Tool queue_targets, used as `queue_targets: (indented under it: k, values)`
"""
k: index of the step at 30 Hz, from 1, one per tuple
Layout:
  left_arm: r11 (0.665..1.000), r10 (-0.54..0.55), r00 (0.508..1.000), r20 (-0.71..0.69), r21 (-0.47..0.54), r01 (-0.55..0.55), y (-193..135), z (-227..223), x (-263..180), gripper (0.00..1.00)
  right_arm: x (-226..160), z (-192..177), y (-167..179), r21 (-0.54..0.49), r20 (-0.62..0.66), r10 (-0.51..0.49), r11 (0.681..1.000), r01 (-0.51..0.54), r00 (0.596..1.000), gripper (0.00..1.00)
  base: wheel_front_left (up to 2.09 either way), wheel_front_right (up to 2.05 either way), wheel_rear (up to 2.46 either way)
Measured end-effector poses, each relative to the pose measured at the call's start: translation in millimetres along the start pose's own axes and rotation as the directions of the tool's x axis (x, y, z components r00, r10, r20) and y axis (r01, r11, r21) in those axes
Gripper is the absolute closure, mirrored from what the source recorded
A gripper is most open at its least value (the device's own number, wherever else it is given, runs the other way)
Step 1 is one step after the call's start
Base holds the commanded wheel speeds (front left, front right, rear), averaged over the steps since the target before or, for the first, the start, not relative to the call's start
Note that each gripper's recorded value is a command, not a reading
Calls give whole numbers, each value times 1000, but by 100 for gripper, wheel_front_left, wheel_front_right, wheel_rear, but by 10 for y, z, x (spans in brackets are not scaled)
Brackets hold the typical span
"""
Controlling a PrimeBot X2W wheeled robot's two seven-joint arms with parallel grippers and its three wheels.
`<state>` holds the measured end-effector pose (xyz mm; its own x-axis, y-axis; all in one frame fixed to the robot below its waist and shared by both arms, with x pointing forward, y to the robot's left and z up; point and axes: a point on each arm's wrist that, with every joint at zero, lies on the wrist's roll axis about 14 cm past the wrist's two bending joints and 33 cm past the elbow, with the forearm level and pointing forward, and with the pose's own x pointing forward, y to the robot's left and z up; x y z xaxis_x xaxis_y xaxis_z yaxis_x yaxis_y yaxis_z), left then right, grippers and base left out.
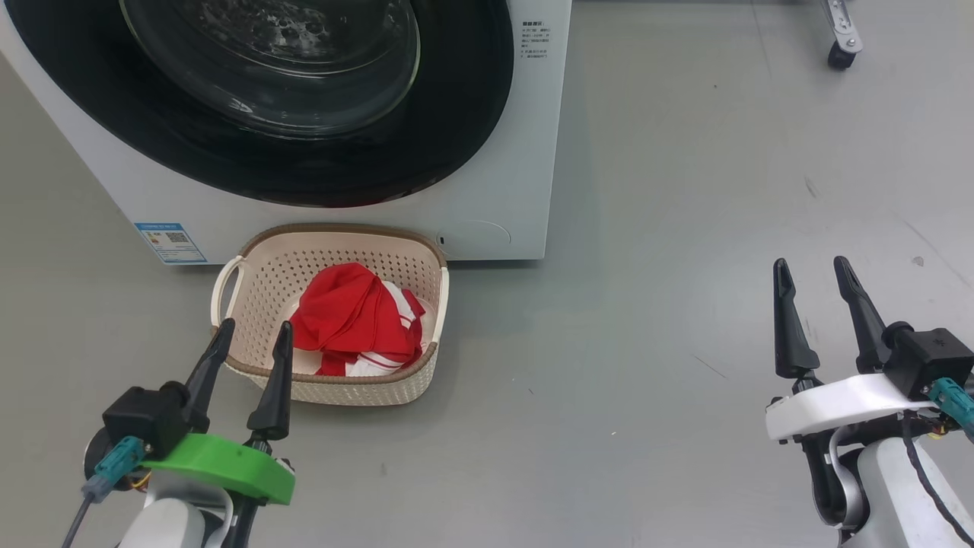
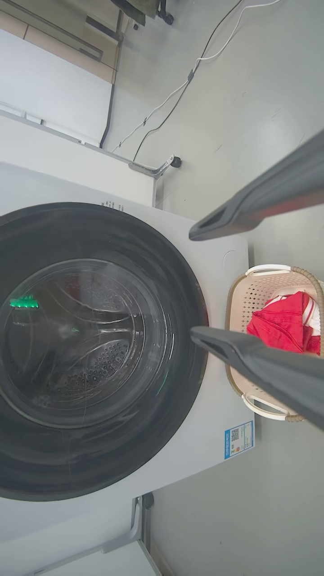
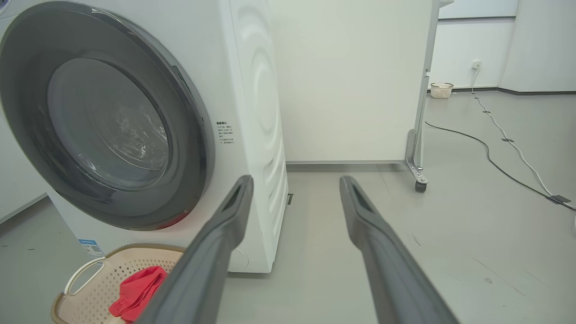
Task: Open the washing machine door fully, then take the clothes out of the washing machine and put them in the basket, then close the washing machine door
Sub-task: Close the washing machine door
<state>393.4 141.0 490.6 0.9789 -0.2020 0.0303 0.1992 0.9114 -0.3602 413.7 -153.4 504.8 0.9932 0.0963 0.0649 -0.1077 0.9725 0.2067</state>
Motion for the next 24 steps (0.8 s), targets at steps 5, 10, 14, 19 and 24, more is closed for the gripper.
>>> queue_targets:
  k: [5, 10, 14, 19, 24]
  values:
    - [1000, 13, 1000, 16, 6, -13, 44, 49, 9, 0, -32, 24, -6, 3, 9, -6, 1000, 6, 1000, 0, 0, 0, 0]
    - [1000, 10, 1000, 13, 7, -10, 30, 32, 12, 0, -44, 57, -19, 3, 21, -11, 1000, 10, 1000, 0, 0, 0, 0]
    - [1000, 13, 1000, 12, 5, -13, 37, 25, 14, 0, -66, 35, -24, 7, 15, -16, 1000, 16, 1000, 0, 0, 0, 0]
    - [1000, 26, 1000, 13, 12, -26, 76, 26, 11, 0, -62, 51, -14, 11, 23, -18, 1000, 17, 1000, 0, 0, 0, 0]
    - [999, 28, 1000, 8, 15, -28, 83, 8, 11, 0, -98, 5, -8, 4, 10, -12, 1000, 12, 1000, 0, 0, 0, 0]
